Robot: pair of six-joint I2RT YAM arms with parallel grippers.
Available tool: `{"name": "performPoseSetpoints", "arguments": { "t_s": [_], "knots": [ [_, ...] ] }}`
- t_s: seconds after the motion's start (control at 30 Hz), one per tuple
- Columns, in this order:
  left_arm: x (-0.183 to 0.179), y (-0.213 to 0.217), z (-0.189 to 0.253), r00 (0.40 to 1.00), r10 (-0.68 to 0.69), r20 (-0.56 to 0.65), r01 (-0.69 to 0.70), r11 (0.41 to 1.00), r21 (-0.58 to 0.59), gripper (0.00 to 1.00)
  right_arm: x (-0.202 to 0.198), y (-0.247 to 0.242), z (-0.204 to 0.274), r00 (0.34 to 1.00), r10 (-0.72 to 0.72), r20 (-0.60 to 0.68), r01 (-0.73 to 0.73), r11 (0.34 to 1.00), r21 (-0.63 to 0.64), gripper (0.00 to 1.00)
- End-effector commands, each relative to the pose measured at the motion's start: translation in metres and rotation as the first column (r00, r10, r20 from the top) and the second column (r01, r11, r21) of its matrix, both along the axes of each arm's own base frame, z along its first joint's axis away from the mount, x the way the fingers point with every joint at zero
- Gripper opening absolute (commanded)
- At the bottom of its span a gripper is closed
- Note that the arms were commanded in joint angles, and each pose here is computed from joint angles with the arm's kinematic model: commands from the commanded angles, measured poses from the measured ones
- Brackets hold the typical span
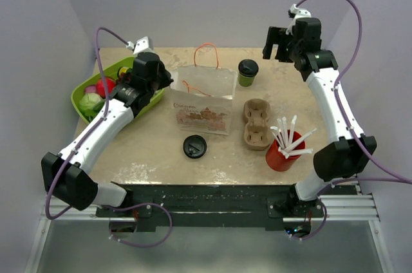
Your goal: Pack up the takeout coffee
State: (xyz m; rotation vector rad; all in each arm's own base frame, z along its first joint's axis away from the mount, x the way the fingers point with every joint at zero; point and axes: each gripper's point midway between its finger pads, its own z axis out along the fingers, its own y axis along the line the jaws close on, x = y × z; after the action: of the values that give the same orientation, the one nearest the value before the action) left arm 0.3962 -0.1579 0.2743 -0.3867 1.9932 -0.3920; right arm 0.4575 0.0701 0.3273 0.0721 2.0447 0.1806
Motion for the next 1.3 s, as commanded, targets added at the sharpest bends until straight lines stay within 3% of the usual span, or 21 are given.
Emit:
{"name": "performPoseSetpoints", "arguments": {
  "t_s": [0.0, 0.2, 0.3, 0.5, 0.63, 0.73, 0.83, 0.9, 1.0, 1.07, 1.13, 1.27],
  "knots": [
    [0.008, 0.014, 0.021, 0.998, 0.036, 0.054, -0.037, 0.999, 0.018, 0.1, 0.006, 0.004, 0.007, 0.998, 0.054, 0.04, -0.053, 0.998, -0.035, 0.98],
    [0.009, 0.007, 0.028, 0.996, -0.014, 0.084, 0.012, 1.0, 0.021, 0.1, 0.003, 0.015, 0.007, 0.993, 0.114, 0.039, -0.113, 0.993, -0.013, 0.98],
    [0.011, 0.002, 0.033, 0.993, -0.048, 0.109, 0.045, 0.999, 0.028, 0.0, -0.001, 0.022, 0.006, 0.988, 0.153, 0.031, -0.153, 0.988, 0.001, 0.98],
    [0.015, -0.009, 0.07, 0.955, -0.155, 0.252, 0.14, 0.987, 0.08, 0.0, -0.013, 0.042, 0.008, 0.965, 0.259, 0.028, -0.259, 0.966, -0.009, 0.98],
    [0.017, -0.009, 0.077, 0.949, -0.159, 0.271, 0.141, 0.986, 0.085, 0.0, -0.03, 0.069, 0.024, 0.932, 0.356, 0.072, -0.351, 0.934, -0.069, 0.98],
    [0.018, -0.01, 0.076, 0.949, -0.163, 0.27, 0.144, 0.986, 0.09, 0.0, -0.054, 0.109, 0.047, 0.877, 0.461, 0.136, -0.453, 0.887, -0.085, 0.98],
    [0.019, -0.016, 0.084, 0.933, -0.199, 0.3, 0.176, 0.979, 0.102, 0.0, -0.088, 0.153, 0.073, 0.757, 0.612, 0.229, -0.608, 0.788, -0.097, 0.98],
    [0.016, -0.027, 0.09, 0.902, -0.28, 0.33, 0.249, 0.959, 0.133, 0.0, -0.109, 0.181, 0.089, 0.665, 0.684, 0.301, -0.694, 0.715, -0.091, 0.98],
    [0.011, -0.042, 0.104, 0.842, -0.384, 0.379, 0.339, 0.923, 0.183, 0.0, -0.125, 0.202, 0.092, 0.582, 0.745, 0.326, -0.756, 0.643, -0.12, 0.98],
    [0.008, -0.047, 0.114, 0.802, -0.434, 0.41, 0.371, 0.9, 0.229, 0.0, -0.121, 0.202, 0.083, 0.584, 0.759, 0.287, -0.754, 0.639, -0.156, 0.98],
    [0.008, -0.046, 0.125, 0.784, -0.441, 0.438, 0.364, 0.897, 0.25, 0.0, -0.106, 0.195, 0.069, 0.633, 0.736, 0.24, -0.712, 0.675, -0.191, 0.98],
    [0.003, -0.052, 0.14, 0.725, -0.503, 0.471, 0.396, 0.863, 0.314, 0.0, -0.096, 0.191, 0.044, 0.652, 0.744, 0.144, -0.708, 0.666, -0.235, 0.96]
  ]
}}
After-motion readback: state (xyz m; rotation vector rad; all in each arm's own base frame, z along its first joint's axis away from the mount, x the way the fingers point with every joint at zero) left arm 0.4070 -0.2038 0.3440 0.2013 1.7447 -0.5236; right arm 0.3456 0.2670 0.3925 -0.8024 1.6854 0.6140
